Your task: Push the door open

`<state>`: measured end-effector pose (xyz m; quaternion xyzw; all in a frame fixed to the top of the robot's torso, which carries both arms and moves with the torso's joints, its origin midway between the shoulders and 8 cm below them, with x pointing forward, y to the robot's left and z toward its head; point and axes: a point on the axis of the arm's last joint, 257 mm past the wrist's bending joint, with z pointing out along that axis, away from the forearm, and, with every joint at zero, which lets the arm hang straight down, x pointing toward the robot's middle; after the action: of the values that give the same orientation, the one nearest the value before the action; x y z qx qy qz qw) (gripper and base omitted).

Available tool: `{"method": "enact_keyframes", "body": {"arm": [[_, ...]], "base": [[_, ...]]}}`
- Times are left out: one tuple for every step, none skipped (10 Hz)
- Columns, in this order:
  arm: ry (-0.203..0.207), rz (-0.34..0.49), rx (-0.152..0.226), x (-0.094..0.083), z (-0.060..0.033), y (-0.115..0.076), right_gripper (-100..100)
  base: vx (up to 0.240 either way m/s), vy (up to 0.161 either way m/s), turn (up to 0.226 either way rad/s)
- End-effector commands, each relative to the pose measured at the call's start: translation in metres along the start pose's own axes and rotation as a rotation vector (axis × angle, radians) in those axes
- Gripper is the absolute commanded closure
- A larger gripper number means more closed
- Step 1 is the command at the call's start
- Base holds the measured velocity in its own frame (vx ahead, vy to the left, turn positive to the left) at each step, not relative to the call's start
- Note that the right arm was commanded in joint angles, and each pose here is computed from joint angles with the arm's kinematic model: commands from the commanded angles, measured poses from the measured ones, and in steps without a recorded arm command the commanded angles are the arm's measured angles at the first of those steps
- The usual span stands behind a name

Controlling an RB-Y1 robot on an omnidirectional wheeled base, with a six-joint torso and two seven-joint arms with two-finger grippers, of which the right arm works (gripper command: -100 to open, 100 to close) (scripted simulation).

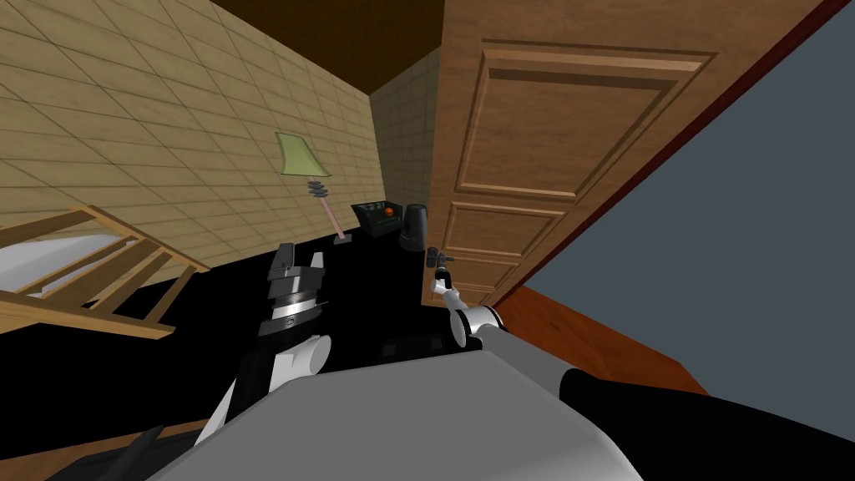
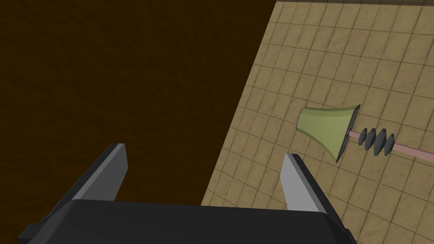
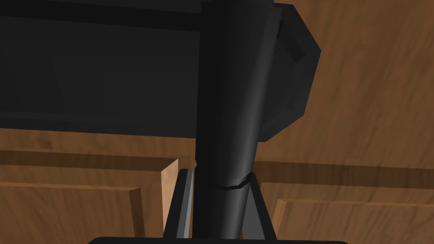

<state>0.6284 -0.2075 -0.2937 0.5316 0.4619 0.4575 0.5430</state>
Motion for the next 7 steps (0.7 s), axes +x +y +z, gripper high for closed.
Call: {"method": "enact_keyframes", "body": {"arm": [[-0.001,-0.002,-0.006,-0.001,0.0014,0.003,100],[-0.001,-0.002,-0.006,-0.001,0.0014,0.003,100],[-0.001,-0.002,-0.006,-0.001,0.0014,0.003,100],[-0.034,-0.018,-0.008,-0.023,0.0055,0.003,100],[-0.034,-0.018,-0.008,-0.023,0.0055,0.003,100],[-0.051,-0.025,-0.011,-0.035,0.0078,0.005,100],[-0.051,-0.025,-0.011,-0.035,0.0078,0.005,100]], "base": [[0.000,0.000,0.000],[0.000,0.000,0.000],[0.000,0.000,0.000],[0.073,0.057,0.001],[0.093,0.057,-0.049],[0.110,0.042,-0.037],[0.085,0.032,-0.010]]}}
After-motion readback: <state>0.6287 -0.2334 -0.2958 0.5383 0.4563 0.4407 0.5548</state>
